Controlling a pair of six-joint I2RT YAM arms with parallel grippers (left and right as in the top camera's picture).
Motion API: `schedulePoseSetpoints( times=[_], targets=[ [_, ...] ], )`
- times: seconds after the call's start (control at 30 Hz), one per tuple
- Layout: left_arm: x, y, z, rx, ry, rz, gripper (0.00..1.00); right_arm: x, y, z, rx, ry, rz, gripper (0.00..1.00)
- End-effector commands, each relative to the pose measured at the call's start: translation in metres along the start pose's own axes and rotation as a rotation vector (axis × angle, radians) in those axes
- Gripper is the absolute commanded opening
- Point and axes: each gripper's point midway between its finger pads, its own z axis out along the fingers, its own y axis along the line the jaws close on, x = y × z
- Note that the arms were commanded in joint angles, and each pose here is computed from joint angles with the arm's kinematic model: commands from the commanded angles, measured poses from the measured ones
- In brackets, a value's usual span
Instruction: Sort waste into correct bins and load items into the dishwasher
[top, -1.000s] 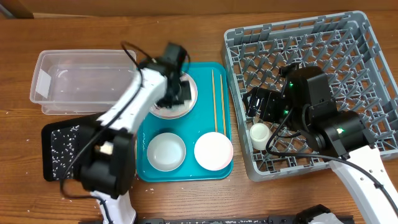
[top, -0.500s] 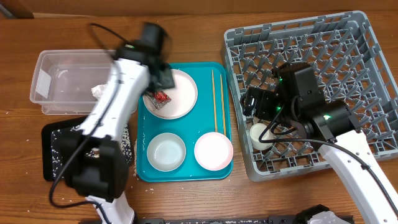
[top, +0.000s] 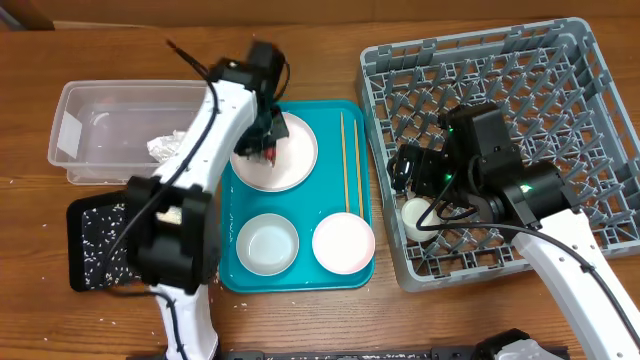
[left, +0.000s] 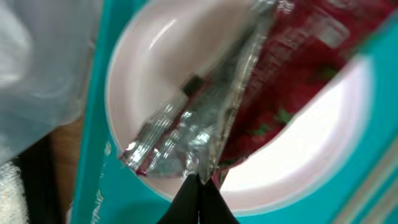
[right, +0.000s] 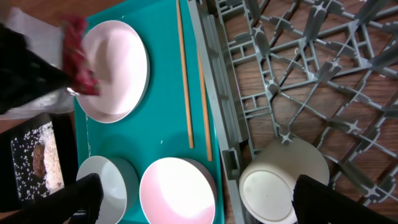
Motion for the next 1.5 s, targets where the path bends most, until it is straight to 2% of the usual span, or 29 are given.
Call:
schedulePoseSetpoints(
  times=[0.0,0.07,0.13,0.2,0.23,0.27,0.3,0.4,0.6,0.63,0.8,1.47],
  targets=[
    [-0.038,0.029,-0.092,0.087,-0.222,-0.072,0.04,-0.003,0.005,-0.003,-0.012,-0.01,-0.01,1.0],
    [-0.063,0.087,-0.087,0.021,-0.237,-0.213,0.04,-0.003,0.005,-0.003,-0.012,-0.01,-0.01,1.0],
    [-0.078,0.12,-0.064,-0.01,-0.198,-0.303,0.07,-0.004,0.005,-0.003,-0.015,-0.013,-0.01,1.0],
    [-0.067,0.117,-0.041,0.087,-0.057,-0.275,0.45,-0.004,0.005,-0.003,-0.014,-0.013,-0.01,1.0],
    [-0.06,0.115,-0.042,0.112,-0.022,-0.275,0.71,-0.004,0.005,-0.003,-0.015,-0.014,-0.01,1.0],
    [-0.057,0.109,-0.051,0.147,-0.02,-0.244,0.73,-0.004,0.005,-0.003,-0.014,-0.014,-0.01,1.0],
    [-0.052,0.1,-0.069,0.196,-0.04,-0.175,0.72,-0.004,0.005,-0.003,-0.013,-0.013,-0.01,1.0],
    [-0.011,0.1,-0.124,0.204,-0.065,-0.01,0.67,-0.004,0.005,-0.003,-0.013,-0.013,-0.01,1.0],
    [0.044,0.098,-0.191,0.236,-0.157,0.144,0.66,-0.006,0.007,-0.003,-0.02,-0.023,-0.012,1.0],
    [0.05,0.097,-0.197,0.243,-0.169,0.156,0.98,-0.006,0.007,-0.003,-0.021,-0.025,-0.012,1.0],
    [0.057,0.091,-0.217,0.278,-0.237,0.175,1.0,-0.007,0.007,-0.003,-0.021,-0.025,-0.012,1.0],
    [0.046,0.086,-0.213,0.286,-0.252,0.152,1.0,-0.011,0.01,-0.003,-0.032,-0.042,-0.015,1.0]
  ],
)
